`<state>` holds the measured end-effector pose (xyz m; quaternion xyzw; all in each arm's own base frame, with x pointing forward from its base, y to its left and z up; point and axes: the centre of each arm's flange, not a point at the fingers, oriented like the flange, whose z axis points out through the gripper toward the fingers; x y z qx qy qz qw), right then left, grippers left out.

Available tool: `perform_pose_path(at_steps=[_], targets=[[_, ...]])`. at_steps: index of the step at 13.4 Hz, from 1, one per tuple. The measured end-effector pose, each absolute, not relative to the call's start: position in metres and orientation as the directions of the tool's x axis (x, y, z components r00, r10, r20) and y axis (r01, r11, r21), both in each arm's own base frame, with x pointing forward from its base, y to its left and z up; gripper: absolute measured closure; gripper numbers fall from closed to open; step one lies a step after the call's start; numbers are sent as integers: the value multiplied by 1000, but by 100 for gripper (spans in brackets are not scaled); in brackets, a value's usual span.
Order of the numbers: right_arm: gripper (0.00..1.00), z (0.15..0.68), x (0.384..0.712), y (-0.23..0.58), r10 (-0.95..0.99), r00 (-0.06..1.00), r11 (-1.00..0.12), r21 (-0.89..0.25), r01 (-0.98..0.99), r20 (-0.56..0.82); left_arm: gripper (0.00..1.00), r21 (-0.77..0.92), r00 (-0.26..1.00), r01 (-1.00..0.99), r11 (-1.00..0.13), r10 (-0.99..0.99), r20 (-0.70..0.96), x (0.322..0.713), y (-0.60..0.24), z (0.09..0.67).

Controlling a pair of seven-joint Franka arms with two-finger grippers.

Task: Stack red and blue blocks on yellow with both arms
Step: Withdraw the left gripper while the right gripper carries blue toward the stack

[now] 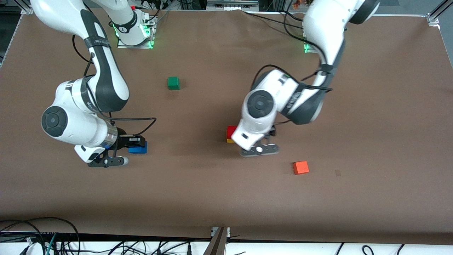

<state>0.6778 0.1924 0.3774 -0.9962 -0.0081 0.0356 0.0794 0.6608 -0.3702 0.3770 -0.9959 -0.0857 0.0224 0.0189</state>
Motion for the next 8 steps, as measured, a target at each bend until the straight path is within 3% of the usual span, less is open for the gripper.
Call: perform_pose_path(at_steps=[4,8], targets=[[45,408,647,303,-27,997,-985,-169,-38,-67,0,-49,989,134,-990,137,-62,694,-215,474],[45,415,609,405,-3,1000,-992,-128,-5,-21,0,-27,995,78,-997,80,-61,690,-88,544]])
